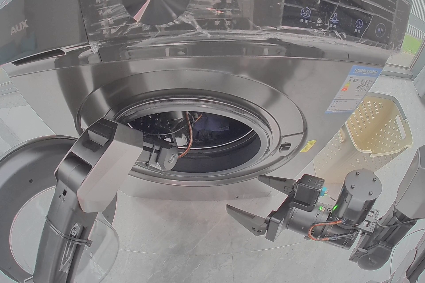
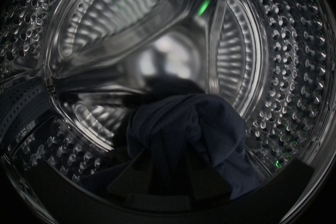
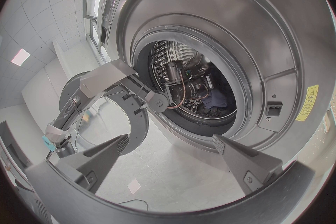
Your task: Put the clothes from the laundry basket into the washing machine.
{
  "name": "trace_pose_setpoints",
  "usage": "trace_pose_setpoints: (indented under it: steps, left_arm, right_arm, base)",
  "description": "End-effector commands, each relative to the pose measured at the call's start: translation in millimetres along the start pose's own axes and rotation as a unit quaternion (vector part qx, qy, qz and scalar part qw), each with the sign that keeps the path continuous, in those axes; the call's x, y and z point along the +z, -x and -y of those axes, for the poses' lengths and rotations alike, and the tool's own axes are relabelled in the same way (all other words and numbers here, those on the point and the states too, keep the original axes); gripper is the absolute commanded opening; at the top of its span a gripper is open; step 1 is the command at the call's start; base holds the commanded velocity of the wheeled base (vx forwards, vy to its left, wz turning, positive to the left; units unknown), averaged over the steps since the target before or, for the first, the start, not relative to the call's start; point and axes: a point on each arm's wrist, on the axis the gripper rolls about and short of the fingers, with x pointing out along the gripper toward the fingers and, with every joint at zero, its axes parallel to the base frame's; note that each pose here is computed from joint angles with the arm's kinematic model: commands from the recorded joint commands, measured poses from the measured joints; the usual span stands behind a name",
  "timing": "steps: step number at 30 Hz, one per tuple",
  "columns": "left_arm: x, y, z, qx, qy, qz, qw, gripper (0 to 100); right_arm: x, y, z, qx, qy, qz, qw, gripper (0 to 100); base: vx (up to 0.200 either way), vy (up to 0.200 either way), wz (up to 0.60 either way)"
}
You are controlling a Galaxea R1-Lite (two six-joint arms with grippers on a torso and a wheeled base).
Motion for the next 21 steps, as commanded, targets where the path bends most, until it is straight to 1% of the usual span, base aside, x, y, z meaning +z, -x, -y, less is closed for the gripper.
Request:
trace_pose_setpoints:
  steps: [1,10,11,15,16,17,18,19,20,21]
  left_arm:
    - [-14.2,-15.4,-12.2,0.014,0.007,0.036,0.9992,0]
    - [-15.3,-12.7,-8.7,0.011,0.005,0.027,0.9996,0]
    - [-17.9,-11.5,-7.6,0.011,0.005,0.022,0.9997,100]
    - [-16.4,-5.1,-5.5,0.01,0.002,0.008,0.9999,100]
    - [-13.7,6.9,-1.3,0.008,-0.003,-0.02,0.9998,100]
    - [-11.5,14.4,-0.4,0.008,-0.006,-0.036,0.9993,100]
    - [-9.5,20.9,1.4,0.006,-0.009,-0.046,0.9989,100]
    - [-9.5,20.9,1.4,0.006,-0.009,-0.046,0.9989,100]
    - [-6.1,33.2,5.9,0.001,-0.015,-0.065,0.9978,100]
    - [-6.1,33.2,5.9,0.001,-0.015,-0.065,0.9978,100]
  right_arm:
    - [-2.0,-1.2,0.6,0.0,0.0,-0.004,1.0,100]
    - [-2.4,-1.3,0.7,-0.001,0.0,-0.004,1.0,100]
    - [-2.4,-1.3,0.7,-0.001,0.0,-0.004,1.0,100]
    - [-2.2,-0.9,0.6,-0.001,0.0,-0.004,1.0,100]
    - [-2.2,-0.9,0.6,-0.001,0.0,-0.004,1.0,100]
    - [-2.2,-0.9,0.6,-0.001,0.0,-0.004,1.0,100]
    - [-2.2,-0.9,0.6,-0.001,0.0,-0.004,1.0,100]
    - [-2.2,-0.9,0.6,-0.001,0.0,-0.004,1.0,100]
    - [-2.0,-1.2,0.6,0.0,0.0,-0.004,1.0,100]
    - [-2.0,-1.2,0.6,0.0,0.0,-0.004,1.0,100]
  base:
    - [0.0,0.0,0.0]
    - [0.0,0.0,0.0]
    - [0.0,0.0,0.0]
    - [0.0,0.0,0.0]
    - [0.0,0.0,0.0]
    - [0.0,0.0,0.0]
    - [0.0,0.0,0.0]
    - [0.0,0.0,0.0]
    - [0.0,0.0,0.0]
    - [0.0,0.0,0.0]
